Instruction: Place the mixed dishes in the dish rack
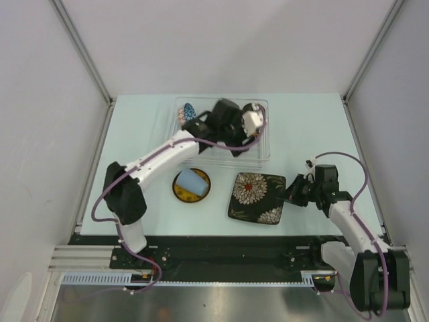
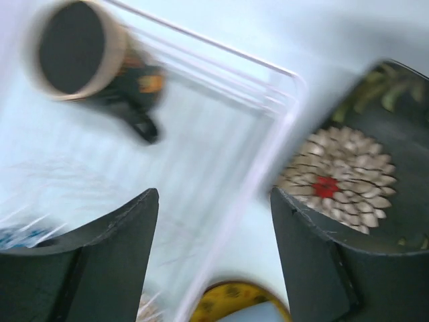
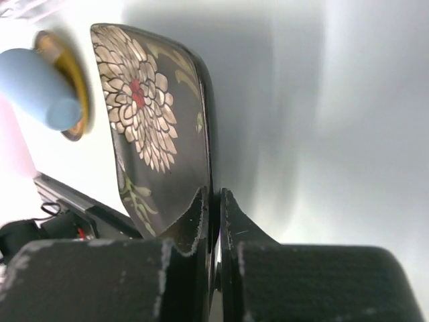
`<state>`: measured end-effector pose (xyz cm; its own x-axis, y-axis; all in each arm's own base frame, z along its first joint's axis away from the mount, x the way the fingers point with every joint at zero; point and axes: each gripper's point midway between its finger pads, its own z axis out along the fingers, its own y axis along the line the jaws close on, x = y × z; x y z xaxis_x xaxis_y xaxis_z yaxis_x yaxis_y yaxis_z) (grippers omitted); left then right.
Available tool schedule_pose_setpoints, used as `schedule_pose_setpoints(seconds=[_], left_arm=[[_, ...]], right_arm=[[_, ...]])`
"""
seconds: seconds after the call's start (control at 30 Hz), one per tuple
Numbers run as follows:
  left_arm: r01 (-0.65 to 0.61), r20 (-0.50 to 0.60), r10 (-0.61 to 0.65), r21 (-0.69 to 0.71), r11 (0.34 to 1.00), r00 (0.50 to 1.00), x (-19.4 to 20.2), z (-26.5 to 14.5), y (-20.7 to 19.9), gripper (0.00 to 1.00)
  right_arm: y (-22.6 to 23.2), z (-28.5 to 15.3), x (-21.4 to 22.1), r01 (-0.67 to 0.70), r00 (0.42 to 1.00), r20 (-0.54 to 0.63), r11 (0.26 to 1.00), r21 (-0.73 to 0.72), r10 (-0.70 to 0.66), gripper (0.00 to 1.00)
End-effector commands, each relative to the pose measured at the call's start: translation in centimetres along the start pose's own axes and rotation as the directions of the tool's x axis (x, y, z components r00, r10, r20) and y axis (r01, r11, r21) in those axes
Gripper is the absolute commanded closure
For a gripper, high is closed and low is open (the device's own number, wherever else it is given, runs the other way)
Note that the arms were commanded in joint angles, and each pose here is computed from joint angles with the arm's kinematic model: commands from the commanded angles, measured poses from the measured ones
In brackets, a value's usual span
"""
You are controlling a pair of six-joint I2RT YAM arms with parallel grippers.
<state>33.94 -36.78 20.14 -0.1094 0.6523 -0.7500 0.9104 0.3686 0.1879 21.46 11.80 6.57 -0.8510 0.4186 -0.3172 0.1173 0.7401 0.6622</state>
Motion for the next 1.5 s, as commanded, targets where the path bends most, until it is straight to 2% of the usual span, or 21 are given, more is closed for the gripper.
schedule_pose_setpoints(seconds=[0.0,0.13,0.23,0.27,0.33,0.4,0.47,0.5,0.53,0.67,0.83,0.93,1.07,1.17,1.2,1.3,1.47], left_arm=[[0.115,0.125,-0.101,-0.113,0.987,0.987,-4.3,-9.0,6.1,0.26],[0.231,0.171,-0.193,-0.245,0.942,0.966,-2.9,-12.6,12.1,0.25],[0.334,0.181,-0.287,-0.341,0.879,0.941,0.4,-14.1,16.7,0.25],[0.387,0.192,-0.338,-0.384,0.838,0.922,2.1,-14.9,18.7,0.25],[0.431,0.194,-0.385,-0.426,0.796,0.902,4.4,-14.9,20.9,0.26],[0.457,0.166,-0.434,-0.476,0.751,0.885,7.6,-15.0,22.5,0.27],[0.482,0.131,-0.488,-0.504,0.717,0.863,10.3,-14.7,23.3,0.27],[0.495,0.122,-0.509,-0.502,0.709,0.852,11.0,-14.6,23.2,0.27],[0.510,0.115,-0.528,-0.491,0.706,0.842,11.5,-14.5,22.8,0.28],[0.556,0.119,-0.587,-0.508,0.657,0.801,13.2,-14.4,21.9,0.28],[0.604,0.200,-0.617,-0.566,0.562,0.761,14.4,-15.4,24.2,0.28],[0.605,0.206,-0.624,-0.590,0.535,0.753,15.7,-14.8,25.6,0.28],[0.587,0.189,-0.623,-0.615,0.527,0.759,17.4,-13.4,27.0,0.29],[0.568,0.169,-0.626,-0.638,0.519,0.762,18.7,-12.4,27.8,0.37],[0.567,0.163,-0.627,-0.637,0.522,0.761,19.0,-12.1,27.9,0.45],[0.570,0.141,-0.643,-0.629,0.529,0.753,19.7,-10.8,28.2,0.52],[0.586,0.147,-0.657,-0.622,0.520,0.739,20.0,-9.7,29.0,0.43]], right_arm=[[6.0,-3.2,-2.2,0.169,0.979,0.144,0.970,-0.172,-0.145,1.00],[8.2,-5.6,-2.2,0.238,0.963,0.177,0.950,-0.201,-0.203,1.00],[9.8,-7.3,-2.8,0.281,0.947,0.220,0.937,-0.207,-0.235,1.00],[10.3,-7.7,-3.0,0.294,0.941,0.234,0.933,-0.208,-0.244,1.00],[12.3,-9.9,-5.0,0.350,0.905,0.319,0.919,-0.182,-0.281,1.00],[15.1,-13.1,-8.0,0.421,0.835,0.444,0.897,-0.138,-0.324,1.00],[16.7,-14.9,-10.4,0.459,0.782,0.510,0.884,-0.083,-0.358,1.00],[17.1,-15.6,-11.7,0.457,0.756,0.546,0.888,-0.047,-0.361,1.00],[19.1,-17.8,-13.2,0.486,0.702,0.613,0.873,-0.041,-0.362,1.00],[21.9,-20.3,-16.5,0.508,0.608,0.718,0.861,-0.023,-0.340,1.00],[24.1,-20.9,-18.0,0.544,0.569,0.752,0.838,-0.041,-0.333,1.00],[24.4,-21.2,-18.6,0.553,0.541,0.765,0.833,-0.011,-0.349,1.00],[24.8,-21.3,-18.6,0.564,0.539,0.762,0.826,-0.010,-0.359,1.00],[24.5,-21.1,-18.3,0.561,0.547,0.752,0.828,-0.004,-0.368,1.00],[24.4,-21.0,-18.1,0.558,0.554,0.745,0.830,-0.002,-0.371,1.00],[23.8,-20.8,-18.0,0.547,0.563,0.735,0.837,0.011,-0.377,1.00],[23.3,-20.6,-17.8,0.537,0.575,0.724,0.844,0.019,-0.382,1.00]])
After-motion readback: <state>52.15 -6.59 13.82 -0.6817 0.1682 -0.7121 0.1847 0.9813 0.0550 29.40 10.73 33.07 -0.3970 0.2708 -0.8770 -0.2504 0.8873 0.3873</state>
